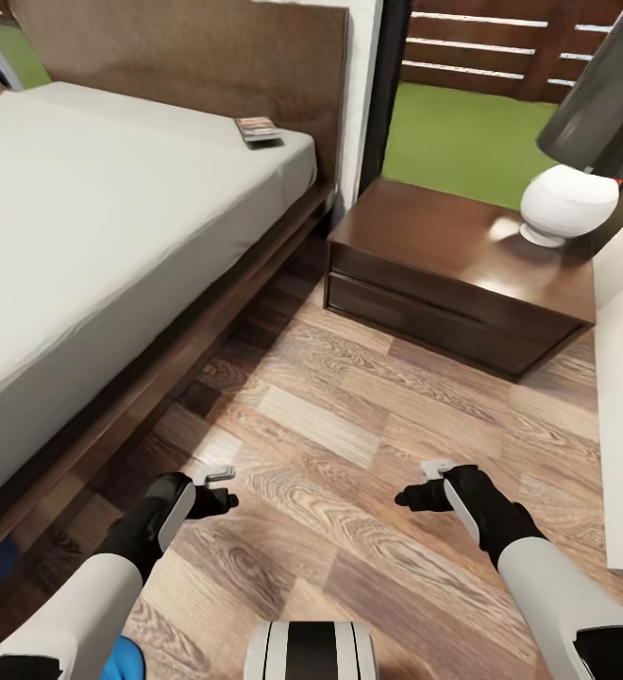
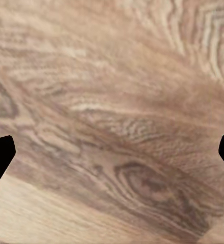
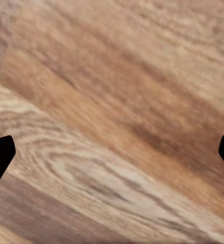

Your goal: In the bedroom, move the book from the bed onto either nightstand, and place the two sandals side by side next to the bed.

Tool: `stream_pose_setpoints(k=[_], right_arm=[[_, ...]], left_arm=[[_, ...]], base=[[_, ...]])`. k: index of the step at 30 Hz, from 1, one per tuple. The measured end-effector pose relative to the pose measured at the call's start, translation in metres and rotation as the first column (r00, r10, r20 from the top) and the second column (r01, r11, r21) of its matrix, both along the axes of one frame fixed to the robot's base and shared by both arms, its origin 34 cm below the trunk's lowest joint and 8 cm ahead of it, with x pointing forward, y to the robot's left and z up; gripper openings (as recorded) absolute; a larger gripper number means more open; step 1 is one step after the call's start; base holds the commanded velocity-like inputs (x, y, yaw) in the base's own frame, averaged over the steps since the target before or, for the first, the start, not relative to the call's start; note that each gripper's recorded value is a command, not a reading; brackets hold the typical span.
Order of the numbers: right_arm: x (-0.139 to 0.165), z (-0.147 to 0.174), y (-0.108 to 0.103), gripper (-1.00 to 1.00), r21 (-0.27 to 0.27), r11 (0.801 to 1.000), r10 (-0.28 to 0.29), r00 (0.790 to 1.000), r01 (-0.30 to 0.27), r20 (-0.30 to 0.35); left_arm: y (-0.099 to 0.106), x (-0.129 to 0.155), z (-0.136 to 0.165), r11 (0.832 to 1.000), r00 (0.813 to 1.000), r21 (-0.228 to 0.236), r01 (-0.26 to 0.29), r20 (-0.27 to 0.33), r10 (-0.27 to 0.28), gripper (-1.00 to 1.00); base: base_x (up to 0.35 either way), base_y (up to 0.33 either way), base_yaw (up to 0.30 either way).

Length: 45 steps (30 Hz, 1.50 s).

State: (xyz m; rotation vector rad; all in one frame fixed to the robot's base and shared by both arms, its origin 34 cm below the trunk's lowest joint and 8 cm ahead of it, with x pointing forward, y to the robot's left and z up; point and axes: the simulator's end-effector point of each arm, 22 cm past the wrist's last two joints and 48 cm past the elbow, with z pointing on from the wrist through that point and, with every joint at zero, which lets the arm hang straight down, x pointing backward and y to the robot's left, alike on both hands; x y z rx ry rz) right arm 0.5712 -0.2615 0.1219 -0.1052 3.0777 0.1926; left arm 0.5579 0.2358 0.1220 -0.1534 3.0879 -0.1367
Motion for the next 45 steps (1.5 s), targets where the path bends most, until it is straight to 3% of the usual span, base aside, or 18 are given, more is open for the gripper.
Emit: stream_pose_setpoints(k=[23,34,37,45], right_arm=[[0.033,0.050,0.001,1.00,0.001,1.000,0.002,0.995,-0.002,0.098],[0.054,0.077,0.002,1.00,0.003,1.000,0.009,0.984,-0.009,0.177],[0.061,0.084,0.003,1.00,0.004,1.000,0.011,0.978,-0.012,0.206],[0.090,0.106,0.005,1.00,0.010,1.000,0.020,0.928,-0.026,0.371]], left_arm=[[0.000,0.028,0.046,1.000,0.997,0.002,0.001,0.083,-0.001,1.00],[0.001,0.037,0.066,1.000,0.994,0.007,0.001,0.113,-0.001,1.00],[0.001,0.040,0.072,1.000,0.992,0.008,0.001,0.124,-0.002,1.00],[0.000,0.051,0.091,1.000,0.987,0.007,-0.002,0.161,0.001,1.00]], base=[[0.000,0.000,-0.274],[0.000,0.000,-0.035],[0.000,0.000,-0.002],[0.000,0.000,0.000]])
